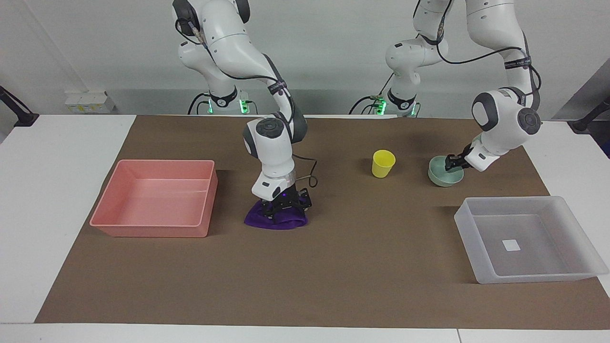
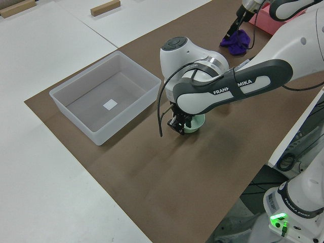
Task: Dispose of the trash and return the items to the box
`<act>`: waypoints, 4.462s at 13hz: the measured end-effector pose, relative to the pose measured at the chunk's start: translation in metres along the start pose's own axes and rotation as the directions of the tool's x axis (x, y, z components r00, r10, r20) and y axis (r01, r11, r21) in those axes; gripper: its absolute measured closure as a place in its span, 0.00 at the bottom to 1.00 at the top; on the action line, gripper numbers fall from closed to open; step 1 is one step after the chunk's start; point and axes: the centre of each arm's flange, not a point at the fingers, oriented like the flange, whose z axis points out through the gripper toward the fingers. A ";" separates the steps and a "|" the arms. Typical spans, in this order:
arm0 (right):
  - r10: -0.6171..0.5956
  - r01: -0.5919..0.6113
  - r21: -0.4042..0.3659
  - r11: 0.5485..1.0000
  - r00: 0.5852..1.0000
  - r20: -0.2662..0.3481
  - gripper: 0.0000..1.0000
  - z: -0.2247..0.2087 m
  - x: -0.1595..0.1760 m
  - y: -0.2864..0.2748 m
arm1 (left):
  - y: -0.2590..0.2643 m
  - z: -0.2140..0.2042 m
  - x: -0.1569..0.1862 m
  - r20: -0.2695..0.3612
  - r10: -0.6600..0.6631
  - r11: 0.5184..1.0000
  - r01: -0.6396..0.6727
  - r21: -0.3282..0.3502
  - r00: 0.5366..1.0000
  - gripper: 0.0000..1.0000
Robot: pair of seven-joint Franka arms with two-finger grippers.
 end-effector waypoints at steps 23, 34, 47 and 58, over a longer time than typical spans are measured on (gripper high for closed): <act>0.363 -0.358 -0.095 0.929 0.931 0.041 0.94 -0.270 0.023 0.122 | -0.095 -0.162 0.179 -0.337 -0.236 0.971 0.230 -0.057 0.912 0.96; 0.196 -0.172 -0.155 0.973 0.969 0.151 0.94 -0.226 -0.062 0.364 | -0.096 -0.141 0.192 -0.321 -0.259 0.966 0.244 -0.088 0.911 0.27; 0.267 -0.248 -0.160 0.956 0.957 0.115 0.18 -0.122 -0.088 0.357 | 0.208 -0.137 -0.011 -0.067 0.011 0.999 -0.013 -0.039 0.998 0.00; 0.351 -0.326 -0.163 0.931 0.921 0.167 0.00 -0.294 -0.032 0.246 | 0.237 0.005 -0.010 0.007 0.062 0.998 -0.062 -0.002 0.998 0.48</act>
